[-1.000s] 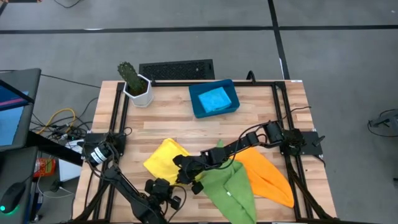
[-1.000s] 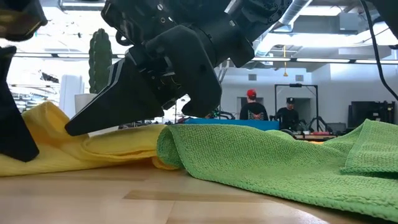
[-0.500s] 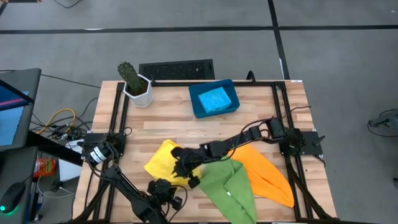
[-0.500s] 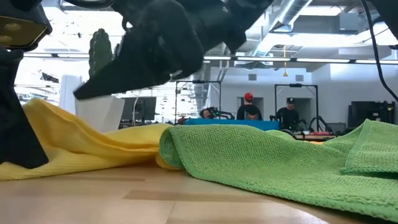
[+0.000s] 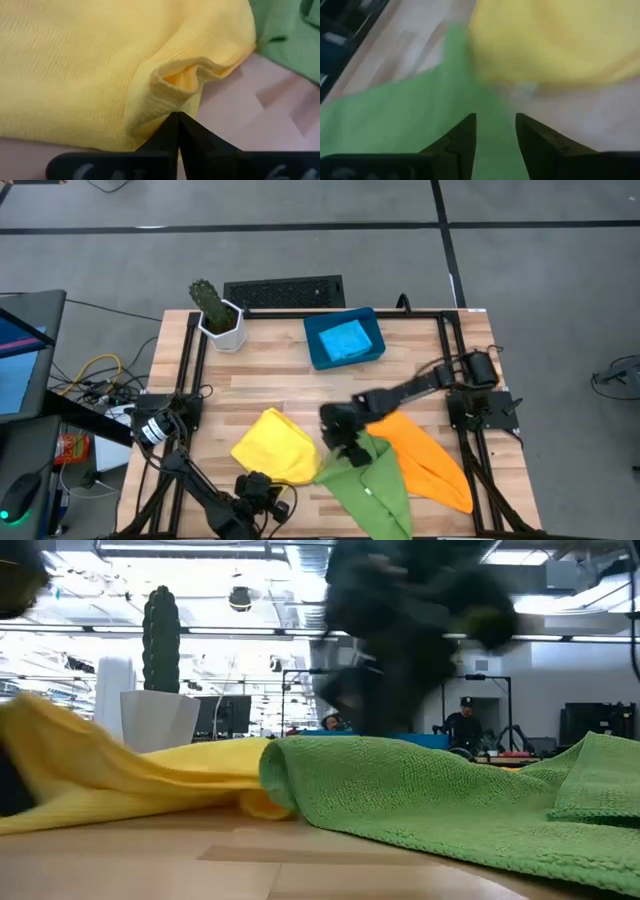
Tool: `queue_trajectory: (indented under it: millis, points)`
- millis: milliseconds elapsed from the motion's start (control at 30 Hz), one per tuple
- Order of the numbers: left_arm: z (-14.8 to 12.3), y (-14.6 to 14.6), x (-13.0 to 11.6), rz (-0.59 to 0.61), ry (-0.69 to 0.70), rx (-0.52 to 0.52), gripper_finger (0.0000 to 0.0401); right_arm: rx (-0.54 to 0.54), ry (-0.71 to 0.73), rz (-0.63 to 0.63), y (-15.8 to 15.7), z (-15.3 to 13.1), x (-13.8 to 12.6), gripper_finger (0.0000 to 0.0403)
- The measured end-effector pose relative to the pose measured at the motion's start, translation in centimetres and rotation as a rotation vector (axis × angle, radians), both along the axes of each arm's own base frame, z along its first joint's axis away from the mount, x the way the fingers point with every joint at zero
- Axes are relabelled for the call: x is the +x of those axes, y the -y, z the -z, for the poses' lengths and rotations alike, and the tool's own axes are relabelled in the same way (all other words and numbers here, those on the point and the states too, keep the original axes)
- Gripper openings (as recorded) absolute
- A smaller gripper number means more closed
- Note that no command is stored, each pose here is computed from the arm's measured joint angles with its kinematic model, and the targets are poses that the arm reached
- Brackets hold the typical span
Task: Fold microfiber towels
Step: Fold the yellow microfiber cloth
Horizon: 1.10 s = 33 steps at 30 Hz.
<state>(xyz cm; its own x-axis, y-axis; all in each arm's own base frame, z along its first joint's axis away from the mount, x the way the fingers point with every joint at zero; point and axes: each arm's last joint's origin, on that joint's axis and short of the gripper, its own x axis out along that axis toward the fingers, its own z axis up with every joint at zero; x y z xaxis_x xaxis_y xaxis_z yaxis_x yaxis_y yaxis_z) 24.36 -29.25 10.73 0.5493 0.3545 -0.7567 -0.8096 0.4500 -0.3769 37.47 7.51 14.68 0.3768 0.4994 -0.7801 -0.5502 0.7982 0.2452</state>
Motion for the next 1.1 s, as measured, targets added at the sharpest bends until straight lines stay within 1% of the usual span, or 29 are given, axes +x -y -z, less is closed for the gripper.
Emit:
queue_trajectory:
  millis: [67, 100, 200, 300, 367, 400, 500, 533, 567, 633, 700, 767, 833, 900, 967, 1100]
  points:
    - [0.0, 0.4, -0.6, 0.000, 0.006, -0.008, 0.0000, 0.012, 0.005, 0.034, -0.9, 1.8, -1.4, 0.0155]
    - [0.0, 0.5, -0.8, -0.006, 0.009, -0.013, 0.0000, 0.000, -0.014, 0.060, -1.2, 2.6, -2.3, 0.0153]
    - [0.0, 0.8, -1.4, -0.022, 0.017, -0.023, 0.0000, -0.018, -0.020, 0.111, -1.6, 3.8, -4.1, 0.0145]
    - [0.0, 1.0, -1.6, -0.017, 0.017, -0.021, 0.0000, -0.105, -0.074, 0.160, -1.2, 4.3, -6.0, 0.0138]
    - [0.0, 1.0, -1.6, -0.008, 0.013, -0.016, 0.0000, -0.183, -0.105, 0.225, -0.1, 3.6, -7.2, 0.0132]
    - [0.0, 1.0, -1.6, -0.005, 0.012, -0.013, 0.0000, -0.242, -0.145, 0.269, 0.7, 3.1, -8.2, 0.0129]
    - [0.0, 1.0, -1.7, 0.000, 0.012, -0.008, 0.0000, -0.434, -0.172, 0.392, 2.7, 0.7, -10.2, 0.0120]
    - [0.1, 1.0, -1.7, 0.002, 0.012, -0.005, 0.0000, -0.484, -0.160, 0.420, 3.1, -0.4, -10.8, 0.0118]
    - [0.0, 1.0, -1.7, 0.003, 0.011, -0.004, 0.0000, -0.511, -0.110, 0.454, 3.3, -2.0, -10.9, 0.0116]
    - [0.1, 1.0, -1.7, 0.003, 0.012, -0.003, 0.0000, -0.494, 0.012, 0.503, 3.3, -4.8, -11.2, 0.0114]
    - [0.0, 1.0, -1.7, 0.008, 0.011, -0.002, 0.0000, -0.414, 0.110, 0.497, 2.9, -6.5, -11.4, 0.0113]
    - [0.1, 1.1, -1.8, 0.015, 0.013, 0.003, 0.0000, -0.281, 0.230, 0.451, 1.8, -7.9, -10.9, 0.0113]
    - [0.1, 1.1, -1.8, 0.015, 0.015, 0.002, 0.0000, -0.176, 0.314, 0.362, 0.3, -8.8, -10.7, 0.0113]
    - [0.1, 1.1, -1.8, 0.014, 0.018, 0.003, 0.0000, -0.147, 0.384, 0.286, -1.6, -8.7, -10.2, 0.0114]
    - [0.1, 1.1, -1.8, 0.013, 0.021, 0.003, 0.0000, -0.168, 0.434, 0.199, -3.3, -7.7, -9.5, 0.0118]
    - [0.1, 1.1, -1.7, 0.008, 0.024, -0.002, 0.0000, -0.158, 0.564, 0.088, -6.5, -5.3, -7.6, 0.0147]
